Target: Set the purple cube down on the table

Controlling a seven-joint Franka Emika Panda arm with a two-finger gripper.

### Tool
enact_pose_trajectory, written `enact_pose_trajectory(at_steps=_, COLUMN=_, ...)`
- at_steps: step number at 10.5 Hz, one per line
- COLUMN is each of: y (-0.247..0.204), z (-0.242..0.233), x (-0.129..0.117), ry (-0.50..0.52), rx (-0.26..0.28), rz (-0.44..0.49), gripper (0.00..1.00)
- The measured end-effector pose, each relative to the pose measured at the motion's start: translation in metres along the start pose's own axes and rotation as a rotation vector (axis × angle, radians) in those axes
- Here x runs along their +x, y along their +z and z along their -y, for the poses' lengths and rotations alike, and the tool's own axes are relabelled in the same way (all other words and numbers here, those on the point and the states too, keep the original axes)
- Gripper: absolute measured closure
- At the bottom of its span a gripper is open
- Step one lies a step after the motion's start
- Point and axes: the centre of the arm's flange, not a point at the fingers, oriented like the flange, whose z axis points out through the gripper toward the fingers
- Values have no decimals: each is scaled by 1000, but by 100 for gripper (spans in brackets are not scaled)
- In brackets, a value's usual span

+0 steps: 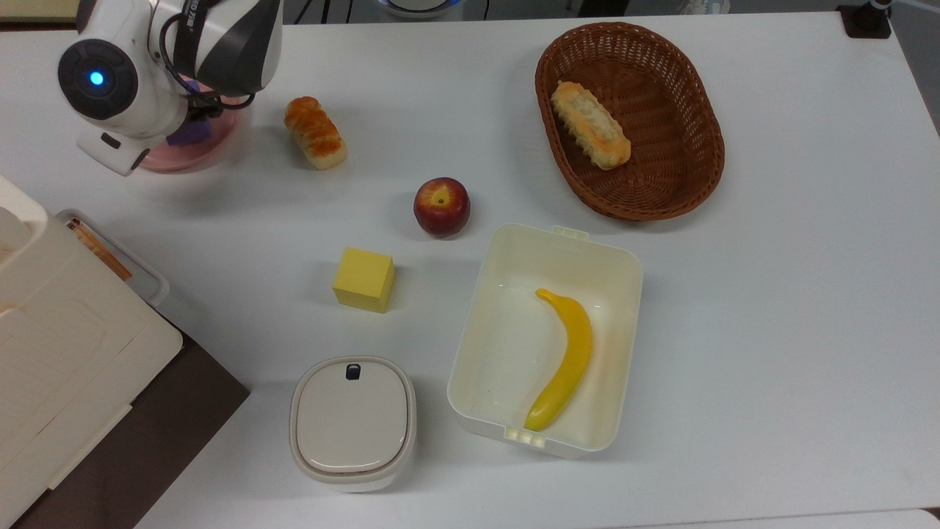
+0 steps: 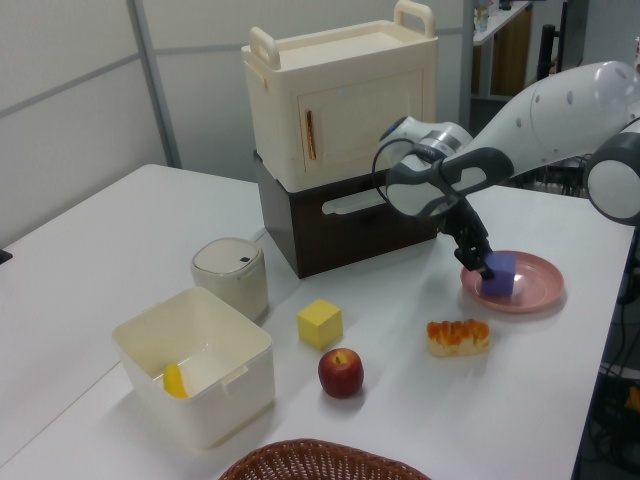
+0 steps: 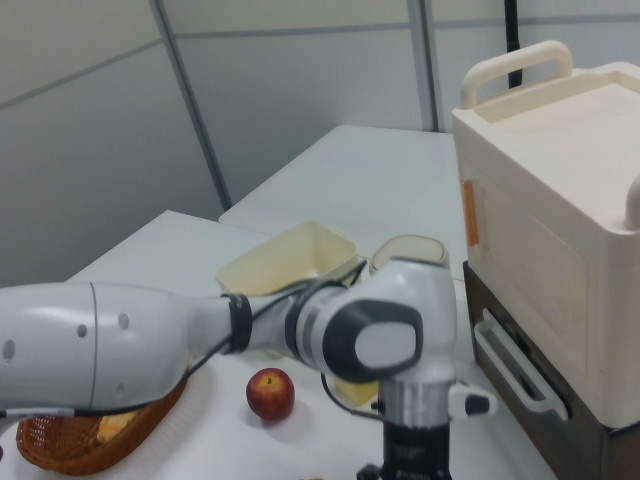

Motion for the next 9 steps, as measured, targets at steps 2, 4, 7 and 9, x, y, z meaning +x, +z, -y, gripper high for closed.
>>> enact_pose_trajectory(at_steps=2, y=-34, z=5, x=-5, ry=4, rx=-13, rz=-4, gripper=44)
enact_pose_trajectory(at_steps=4, y=-84, z=32, x=3, ry=8, rx=-67, rz=-59, gripper=44)
enact_pose_trajectory(at_steps=7, y=-128, z=81, x=23, ry=129, rx=21, rz=-191, gripper=25)
enact_pose_trajectory(at_steps=9, y=-155, z=94, x=24, ry=183, rx=54, rz=-258, gripper=0)
